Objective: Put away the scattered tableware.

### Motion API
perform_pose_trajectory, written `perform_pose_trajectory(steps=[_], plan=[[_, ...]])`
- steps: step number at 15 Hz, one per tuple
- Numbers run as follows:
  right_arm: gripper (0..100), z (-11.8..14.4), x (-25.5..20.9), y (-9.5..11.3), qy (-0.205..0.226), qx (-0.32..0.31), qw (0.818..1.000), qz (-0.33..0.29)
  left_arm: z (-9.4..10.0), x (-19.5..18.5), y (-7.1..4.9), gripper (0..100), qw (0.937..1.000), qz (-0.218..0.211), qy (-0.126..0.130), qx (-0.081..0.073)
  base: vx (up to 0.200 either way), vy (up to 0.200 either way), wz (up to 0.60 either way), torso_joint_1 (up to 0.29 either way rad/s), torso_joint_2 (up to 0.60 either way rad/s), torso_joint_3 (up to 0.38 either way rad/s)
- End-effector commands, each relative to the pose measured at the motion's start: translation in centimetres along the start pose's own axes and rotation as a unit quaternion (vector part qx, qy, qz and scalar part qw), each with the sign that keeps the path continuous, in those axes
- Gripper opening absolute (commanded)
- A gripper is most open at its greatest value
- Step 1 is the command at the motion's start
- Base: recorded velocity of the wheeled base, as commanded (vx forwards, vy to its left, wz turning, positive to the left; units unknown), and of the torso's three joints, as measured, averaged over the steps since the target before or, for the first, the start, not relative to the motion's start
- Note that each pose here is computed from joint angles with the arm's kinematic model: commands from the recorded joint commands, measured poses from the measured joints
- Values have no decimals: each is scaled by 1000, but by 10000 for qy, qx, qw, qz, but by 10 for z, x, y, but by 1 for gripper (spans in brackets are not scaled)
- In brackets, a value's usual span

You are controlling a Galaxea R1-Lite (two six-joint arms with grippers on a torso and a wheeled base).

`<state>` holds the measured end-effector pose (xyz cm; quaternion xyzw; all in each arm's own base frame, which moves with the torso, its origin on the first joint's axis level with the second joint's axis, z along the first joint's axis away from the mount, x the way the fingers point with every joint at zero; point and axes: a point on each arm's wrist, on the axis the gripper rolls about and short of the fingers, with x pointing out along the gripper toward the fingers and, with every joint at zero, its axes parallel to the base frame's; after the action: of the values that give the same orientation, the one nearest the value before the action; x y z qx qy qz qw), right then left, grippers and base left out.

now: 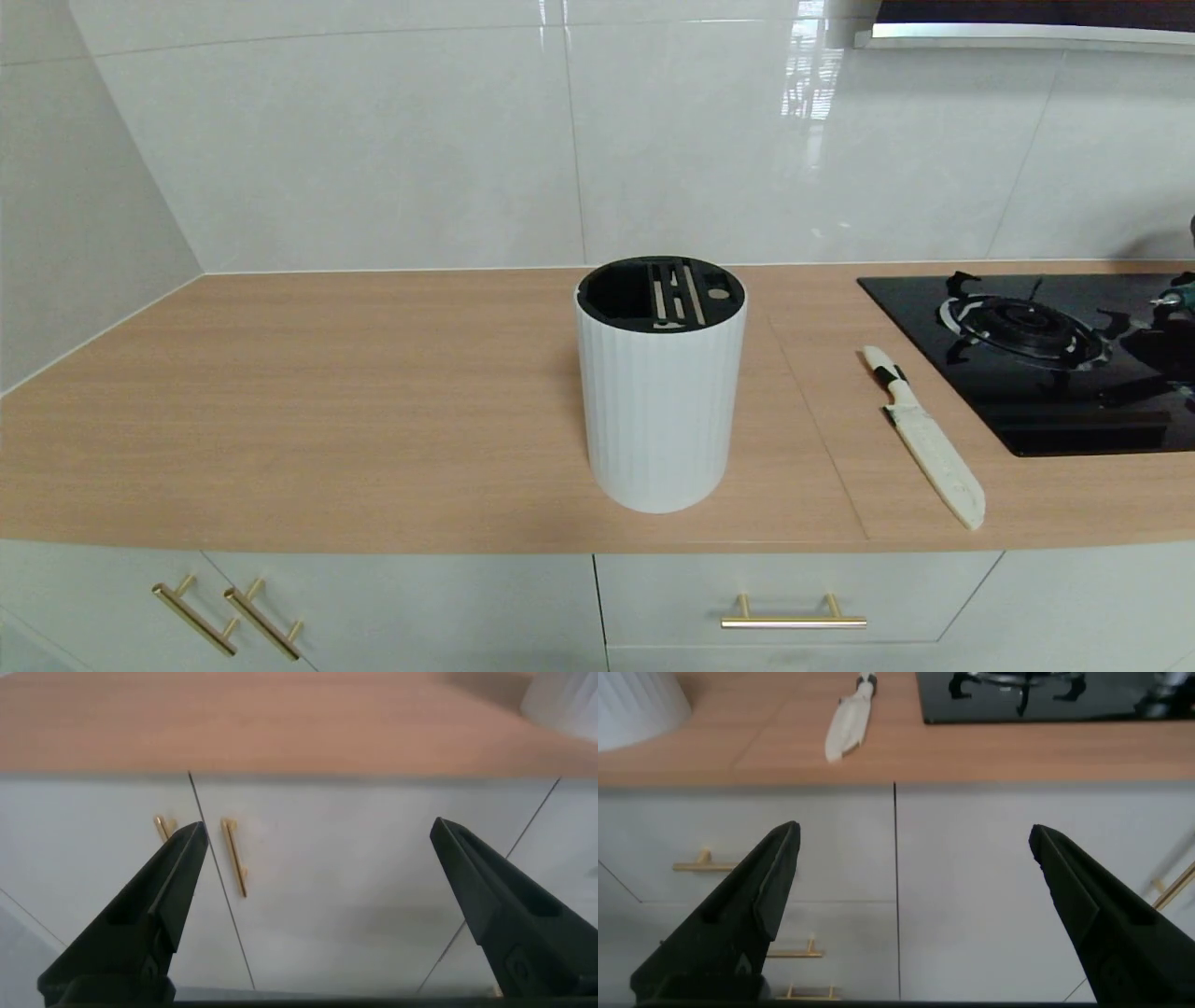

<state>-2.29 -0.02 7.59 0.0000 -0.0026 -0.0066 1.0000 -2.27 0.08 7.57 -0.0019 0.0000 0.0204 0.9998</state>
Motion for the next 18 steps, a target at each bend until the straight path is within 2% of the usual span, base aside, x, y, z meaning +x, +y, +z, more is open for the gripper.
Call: perform_pose_trajectory(steps=[1, 12, 18], plan=[[100, 0, 0, 0, 3, 0, 10000, 5, 0, 0, 0, 100, 10000, 3, 8, -4, 0, 0, 0, 232, -510, -286], [100, 0, 0, 0, 3, 0, 10000, -3, 0, 0, 0, 100, 10000, 3, 8, -4, 0, 0, 0, 262, -565, -304], [100, 0, 0, 0, 3, 0, 10000, -3, 0, 0, 0, 100, 10000, 3, 8, -4, 0, 0, 0, 200, -408, -221]])
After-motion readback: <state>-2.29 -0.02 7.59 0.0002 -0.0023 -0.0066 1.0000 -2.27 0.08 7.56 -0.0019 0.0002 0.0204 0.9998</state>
